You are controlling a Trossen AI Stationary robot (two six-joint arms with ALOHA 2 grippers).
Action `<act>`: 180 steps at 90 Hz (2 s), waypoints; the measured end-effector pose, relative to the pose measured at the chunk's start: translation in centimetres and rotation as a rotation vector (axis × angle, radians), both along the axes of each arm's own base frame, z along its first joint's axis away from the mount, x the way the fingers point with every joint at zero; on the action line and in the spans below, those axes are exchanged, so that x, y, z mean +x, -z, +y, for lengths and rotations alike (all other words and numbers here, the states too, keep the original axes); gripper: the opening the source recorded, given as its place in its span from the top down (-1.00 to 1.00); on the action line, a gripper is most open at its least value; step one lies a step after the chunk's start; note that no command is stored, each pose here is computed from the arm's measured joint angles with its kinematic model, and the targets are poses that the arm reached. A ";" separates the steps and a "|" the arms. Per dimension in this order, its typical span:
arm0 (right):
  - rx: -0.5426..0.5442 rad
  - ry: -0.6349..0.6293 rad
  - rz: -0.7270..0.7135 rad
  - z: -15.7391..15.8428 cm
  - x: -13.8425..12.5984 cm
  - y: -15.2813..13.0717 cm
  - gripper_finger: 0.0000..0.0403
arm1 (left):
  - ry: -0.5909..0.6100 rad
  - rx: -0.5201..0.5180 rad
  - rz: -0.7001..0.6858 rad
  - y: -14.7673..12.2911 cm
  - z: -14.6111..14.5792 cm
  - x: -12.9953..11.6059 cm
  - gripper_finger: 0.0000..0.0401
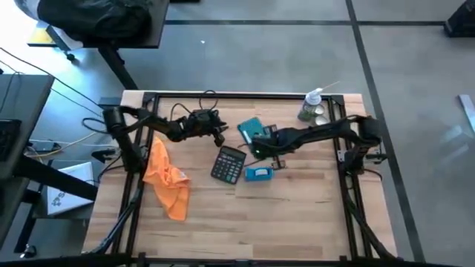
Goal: Apply microfiber cloth
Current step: Spray the front of the cellphone with spray bottle
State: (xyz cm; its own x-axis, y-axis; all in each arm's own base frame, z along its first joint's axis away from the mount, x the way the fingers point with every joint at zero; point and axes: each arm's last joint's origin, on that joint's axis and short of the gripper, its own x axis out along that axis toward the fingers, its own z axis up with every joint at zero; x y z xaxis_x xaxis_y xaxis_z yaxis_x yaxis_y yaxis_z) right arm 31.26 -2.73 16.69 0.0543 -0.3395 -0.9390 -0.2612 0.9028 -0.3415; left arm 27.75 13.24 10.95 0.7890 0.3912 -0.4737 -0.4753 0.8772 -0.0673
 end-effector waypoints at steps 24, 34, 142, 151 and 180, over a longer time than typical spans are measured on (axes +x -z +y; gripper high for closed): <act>0.054 -0.089 -0.046 0.8 -4.2 2.4 1.00 | 0.018 0.039 -0.005 0.0 1.3 2.5 0.60; 0.049 -0.145 -0.090 1.3 -4.9 3.6 0.93 | 0.039 0.072 0.020 0.4 1.7 3.4 0.60; -0.167 -0.276 -0.306 0.4 -2.7 3.4 0.27 | 0.378 0.053 0.209 1.1 -0.1 3.9 0.86; -0.143 -0.207 -0.383 -0.3 -1.9 2.7 0.27 | 0.378 0.081 0.193 -1.1 -0.2 3.5 0.90; -0.008 -0.101 -0.468 -4.2 -1.7 2.4 0.27 | 0.309 0.221 0.080 -5.0 -0.1 1.9 0.99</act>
